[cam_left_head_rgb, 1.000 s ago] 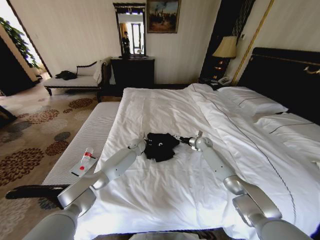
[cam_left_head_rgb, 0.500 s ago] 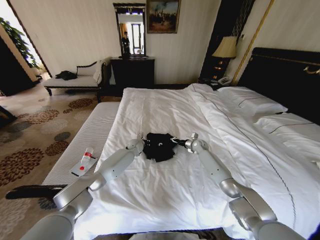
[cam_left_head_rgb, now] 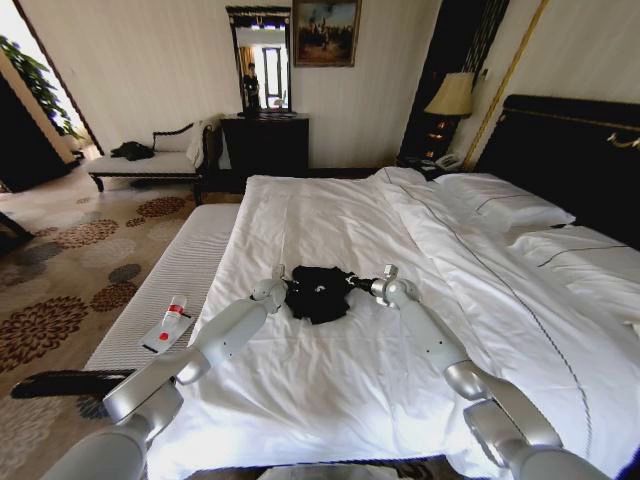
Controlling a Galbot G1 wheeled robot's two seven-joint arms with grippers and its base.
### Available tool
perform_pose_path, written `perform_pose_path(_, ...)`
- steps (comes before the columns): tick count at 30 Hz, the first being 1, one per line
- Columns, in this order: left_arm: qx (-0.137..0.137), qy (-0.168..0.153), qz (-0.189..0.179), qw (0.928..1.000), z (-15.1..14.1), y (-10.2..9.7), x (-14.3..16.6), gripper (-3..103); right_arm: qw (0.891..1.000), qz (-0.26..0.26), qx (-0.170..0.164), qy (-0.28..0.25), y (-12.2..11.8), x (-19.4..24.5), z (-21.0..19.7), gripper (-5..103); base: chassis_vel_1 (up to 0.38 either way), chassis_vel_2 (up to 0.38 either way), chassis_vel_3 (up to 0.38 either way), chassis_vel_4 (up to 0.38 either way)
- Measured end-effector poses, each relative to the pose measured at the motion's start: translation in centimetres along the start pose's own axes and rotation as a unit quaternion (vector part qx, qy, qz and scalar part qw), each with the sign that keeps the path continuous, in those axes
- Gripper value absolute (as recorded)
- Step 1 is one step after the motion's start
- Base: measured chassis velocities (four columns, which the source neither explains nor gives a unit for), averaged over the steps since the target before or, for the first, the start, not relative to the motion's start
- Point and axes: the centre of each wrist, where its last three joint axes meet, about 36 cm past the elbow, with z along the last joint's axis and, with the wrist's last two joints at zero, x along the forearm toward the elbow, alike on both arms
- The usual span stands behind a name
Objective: Fold the clothes on the bed.
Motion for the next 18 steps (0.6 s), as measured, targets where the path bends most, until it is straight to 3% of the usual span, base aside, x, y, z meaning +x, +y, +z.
perform_pose_path(6, 0.008, -0.012, -0.001, 0.9999, -0.7, 0.6, 0.8, 1, 1.0, 0.001, 0.012, -0.014, 0.1, 1.0, -0.2, 3, 0.0, 0.0, 0.0, 0.0)
perform_pose_path(11, 0.01, -0.033, -0.001, 0.9994, -2.0, 1.5, 2.0, 1, 0.999, 0.008, 0.04, -0.036, 0.8, 2.7, -1.2, 3, 0.0, 0.0, 0.0, 0.0)
perform_pose_path(14, 0.011, -0.062, 0.003, 0.998, -3.8, 2.1, 3.6, 1, 0.994, 0.007, 0.075, -0.077, 2.4, 5.1, -3.0, 3, 0.0, 0.0, 0.0, 0.0)
perform_pose_path(16, 0.011, -0.067, 0.005, 0.9977, -4.1, 2.1, 3.9, 1, 0.993, 0.005, 0.08, -0.084, 2.7, 5.6, -3.4, 3, 0.0, 0.0, 0.0, 0.0)
perform_pose_path(18, 0.008, -0.095, 0.015, 0.9953, -6.0, 2.0, 5.7, 1, 0.989, -0.006, 0.099, -0.113, 4.4, 7.6, -5.0, 3, 0.0, 0.0, 0.0, 0.0)
